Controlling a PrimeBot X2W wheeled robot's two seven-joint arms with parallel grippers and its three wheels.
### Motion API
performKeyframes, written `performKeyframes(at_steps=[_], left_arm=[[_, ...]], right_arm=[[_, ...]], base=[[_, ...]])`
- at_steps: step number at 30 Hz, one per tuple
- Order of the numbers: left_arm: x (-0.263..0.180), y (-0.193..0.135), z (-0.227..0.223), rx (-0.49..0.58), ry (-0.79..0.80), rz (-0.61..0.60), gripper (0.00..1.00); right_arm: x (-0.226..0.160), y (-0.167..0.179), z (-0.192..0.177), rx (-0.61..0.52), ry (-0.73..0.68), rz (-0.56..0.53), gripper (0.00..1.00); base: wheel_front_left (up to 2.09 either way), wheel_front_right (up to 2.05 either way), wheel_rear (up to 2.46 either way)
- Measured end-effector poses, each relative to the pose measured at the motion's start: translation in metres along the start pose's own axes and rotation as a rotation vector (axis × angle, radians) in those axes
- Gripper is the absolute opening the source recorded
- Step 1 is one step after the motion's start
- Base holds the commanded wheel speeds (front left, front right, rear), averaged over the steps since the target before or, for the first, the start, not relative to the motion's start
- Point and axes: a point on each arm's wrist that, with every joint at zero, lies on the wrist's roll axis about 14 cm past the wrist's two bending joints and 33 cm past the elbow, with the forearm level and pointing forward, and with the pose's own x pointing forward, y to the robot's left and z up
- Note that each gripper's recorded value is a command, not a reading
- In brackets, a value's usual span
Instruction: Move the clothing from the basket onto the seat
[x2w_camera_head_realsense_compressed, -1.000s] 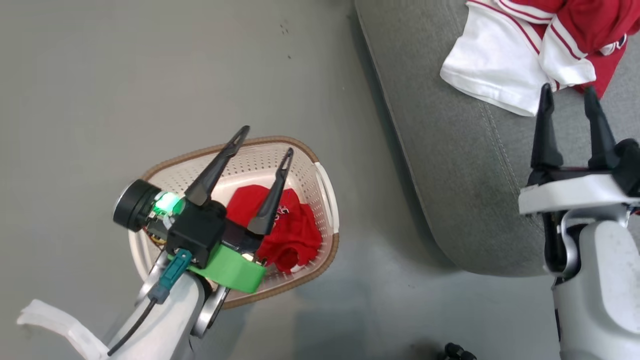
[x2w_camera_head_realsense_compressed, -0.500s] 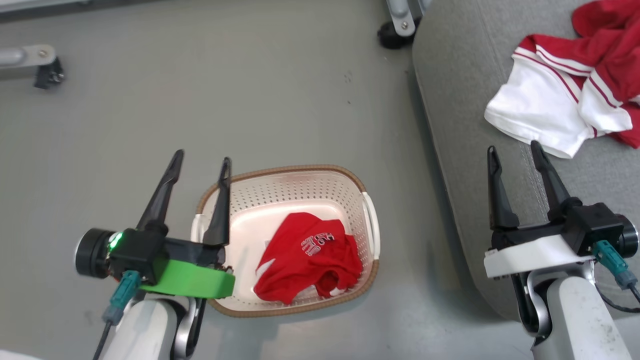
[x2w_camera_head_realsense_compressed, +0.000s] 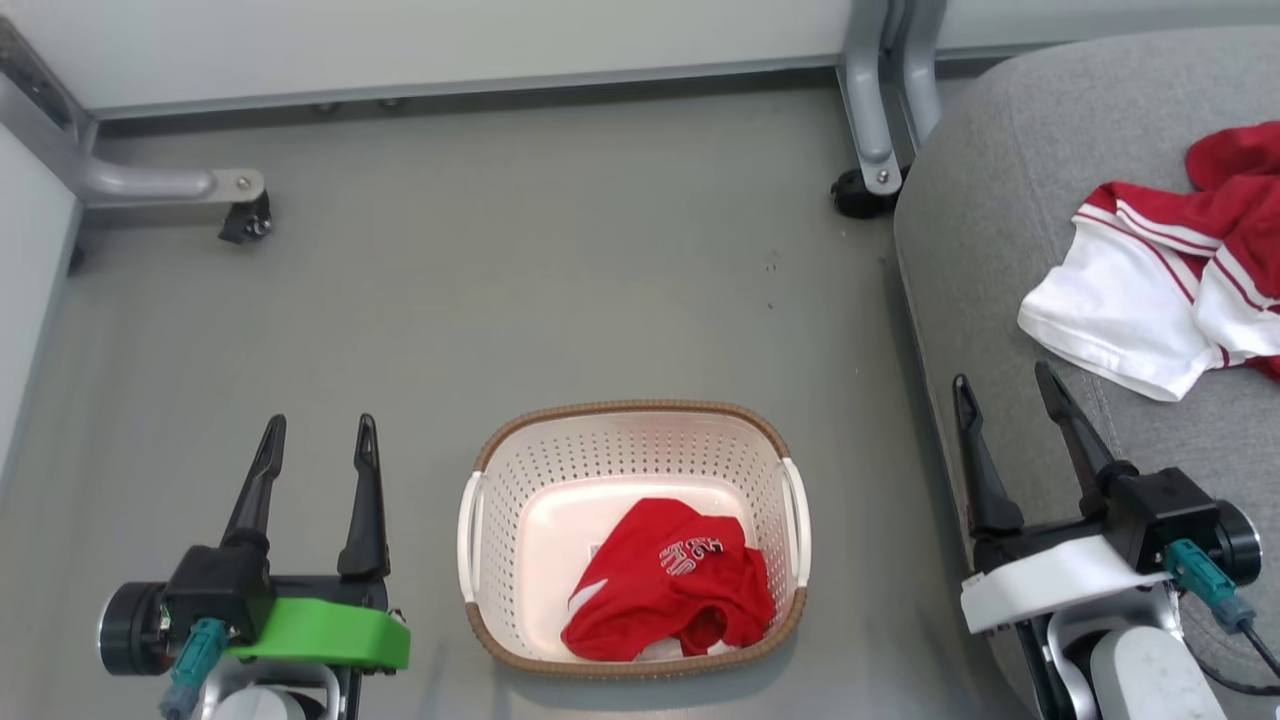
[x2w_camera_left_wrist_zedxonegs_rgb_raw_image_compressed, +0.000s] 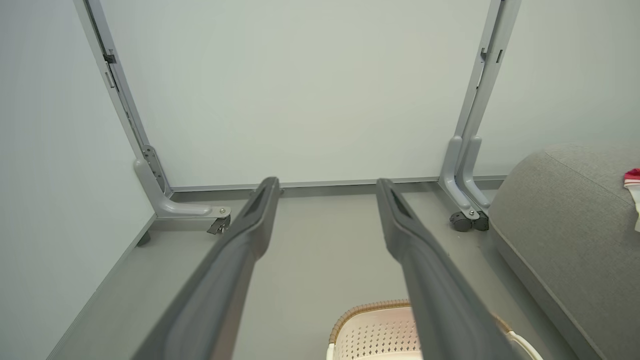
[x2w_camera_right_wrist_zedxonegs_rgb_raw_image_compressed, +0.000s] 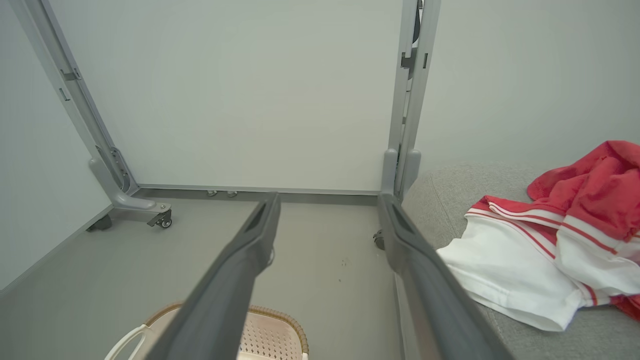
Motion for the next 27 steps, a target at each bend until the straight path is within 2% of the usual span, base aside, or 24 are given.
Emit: performKeyframes(at_steps=[16,27], left_arm=[[-0.030,0.001,-0.007,0.020,0.033,0.005,1.00],[-0.037,0.002,-0.014,0.025,0.056,0.010,1.00]], right_arm=[[-0.033,0.008,0.006,0.060,0.012,0.001,1.00],[-0.035,0.013,0.008,0.069,0.006,0.013,1.00]], base=[[0.00,0.00,0.00],[0.00,0.00,0.00]])
